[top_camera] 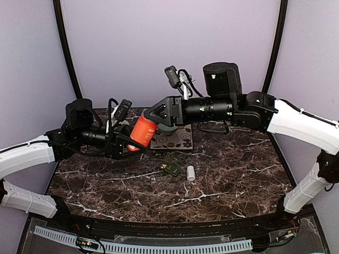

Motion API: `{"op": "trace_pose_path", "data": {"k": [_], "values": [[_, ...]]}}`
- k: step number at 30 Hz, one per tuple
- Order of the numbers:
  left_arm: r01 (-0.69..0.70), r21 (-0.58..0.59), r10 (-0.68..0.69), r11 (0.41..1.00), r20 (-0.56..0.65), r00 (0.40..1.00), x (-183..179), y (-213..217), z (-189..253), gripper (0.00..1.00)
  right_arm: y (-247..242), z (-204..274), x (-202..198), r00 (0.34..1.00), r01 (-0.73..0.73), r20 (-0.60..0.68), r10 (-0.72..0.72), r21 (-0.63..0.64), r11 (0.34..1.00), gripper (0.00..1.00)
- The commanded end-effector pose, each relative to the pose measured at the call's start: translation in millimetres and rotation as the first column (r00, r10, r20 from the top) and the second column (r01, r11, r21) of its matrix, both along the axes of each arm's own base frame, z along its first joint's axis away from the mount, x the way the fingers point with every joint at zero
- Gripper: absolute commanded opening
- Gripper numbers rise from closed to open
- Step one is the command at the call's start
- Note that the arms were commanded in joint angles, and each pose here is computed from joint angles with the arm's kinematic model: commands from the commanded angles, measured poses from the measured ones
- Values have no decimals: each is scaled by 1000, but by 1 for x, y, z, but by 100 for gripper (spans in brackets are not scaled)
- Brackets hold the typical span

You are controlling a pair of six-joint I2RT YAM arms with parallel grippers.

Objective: Sort the pills into containers
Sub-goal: Screw the lid of the pill bottle onto the pill bottle.

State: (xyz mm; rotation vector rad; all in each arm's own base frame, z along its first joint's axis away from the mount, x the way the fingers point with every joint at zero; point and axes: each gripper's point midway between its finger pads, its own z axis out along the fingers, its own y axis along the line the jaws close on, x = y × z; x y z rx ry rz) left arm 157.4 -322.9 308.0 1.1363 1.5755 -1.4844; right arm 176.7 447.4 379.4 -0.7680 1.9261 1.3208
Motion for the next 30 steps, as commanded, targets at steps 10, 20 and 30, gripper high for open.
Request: {"op": "trace_pose_path", "data": {"k": [10,20,30], "values": [[-90,-207,144,974,261,955,6,9,81,0,10,-86,-25,996,-88,-33,82,-246,965,0],[-164,-236,227,958,272,935,15,15,92,0,11,-100,-30,996,-88,-14,88,-276,957,0],[-329,-261,405,907,336,850,37,26,97,0,12,-123,-24,994,-60,-109,27,-306,950,0]]}}
